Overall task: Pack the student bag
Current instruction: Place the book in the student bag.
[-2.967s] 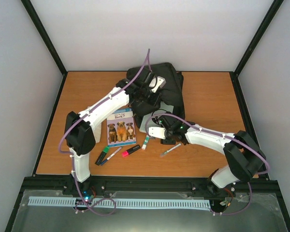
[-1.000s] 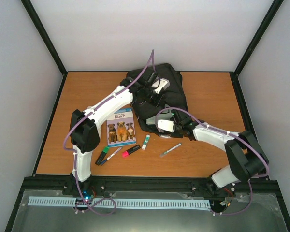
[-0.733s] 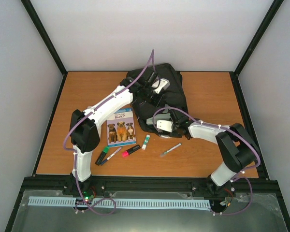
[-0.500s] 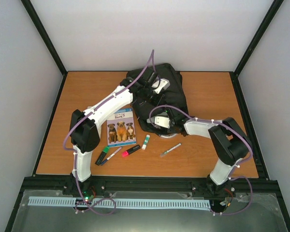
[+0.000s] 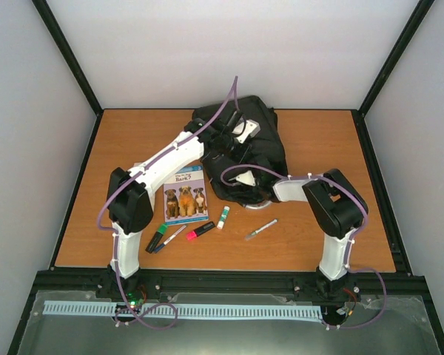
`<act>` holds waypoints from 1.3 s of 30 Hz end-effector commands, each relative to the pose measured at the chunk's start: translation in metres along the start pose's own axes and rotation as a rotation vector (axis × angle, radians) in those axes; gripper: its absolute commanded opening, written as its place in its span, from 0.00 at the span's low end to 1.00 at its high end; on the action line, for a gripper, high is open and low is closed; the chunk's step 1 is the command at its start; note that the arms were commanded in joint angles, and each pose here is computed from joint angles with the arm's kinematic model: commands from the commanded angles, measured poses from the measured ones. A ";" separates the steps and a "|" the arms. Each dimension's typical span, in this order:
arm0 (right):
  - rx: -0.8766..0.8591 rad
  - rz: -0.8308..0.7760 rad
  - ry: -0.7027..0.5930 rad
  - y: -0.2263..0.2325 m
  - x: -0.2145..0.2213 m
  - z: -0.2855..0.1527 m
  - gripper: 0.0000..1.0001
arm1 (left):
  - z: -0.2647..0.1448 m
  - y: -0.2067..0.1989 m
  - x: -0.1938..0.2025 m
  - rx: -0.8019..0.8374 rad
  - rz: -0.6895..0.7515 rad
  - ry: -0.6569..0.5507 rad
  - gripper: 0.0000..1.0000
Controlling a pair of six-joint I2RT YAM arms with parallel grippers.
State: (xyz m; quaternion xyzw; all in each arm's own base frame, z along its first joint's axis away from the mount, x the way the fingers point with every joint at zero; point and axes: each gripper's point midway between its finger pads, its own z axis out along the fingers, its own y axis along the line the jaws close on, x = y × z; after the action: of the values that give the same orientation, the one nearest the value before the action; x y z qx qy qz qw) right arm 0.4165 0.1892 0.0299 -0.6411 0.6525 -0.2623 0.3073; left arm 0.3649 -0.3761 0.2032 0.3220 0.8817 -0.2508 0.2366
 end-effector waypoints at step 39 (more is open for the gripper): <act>0.072 0.034 -0.251 -0.016 -0.092 -0.026 0.07 | -0.026 -0.040 -0.010 0.073 0.100 -0.046 0.01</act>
State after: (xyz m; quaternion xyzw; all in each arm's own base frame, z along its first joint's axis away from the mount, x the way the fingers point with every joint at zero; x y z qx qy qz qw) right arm 0.4093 0.2607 0.0341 -0.6539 0.6127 -0.2242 0.3832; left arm 0.3678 -0.3741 0.2059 0.3291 0.8795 -0.2350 0.2510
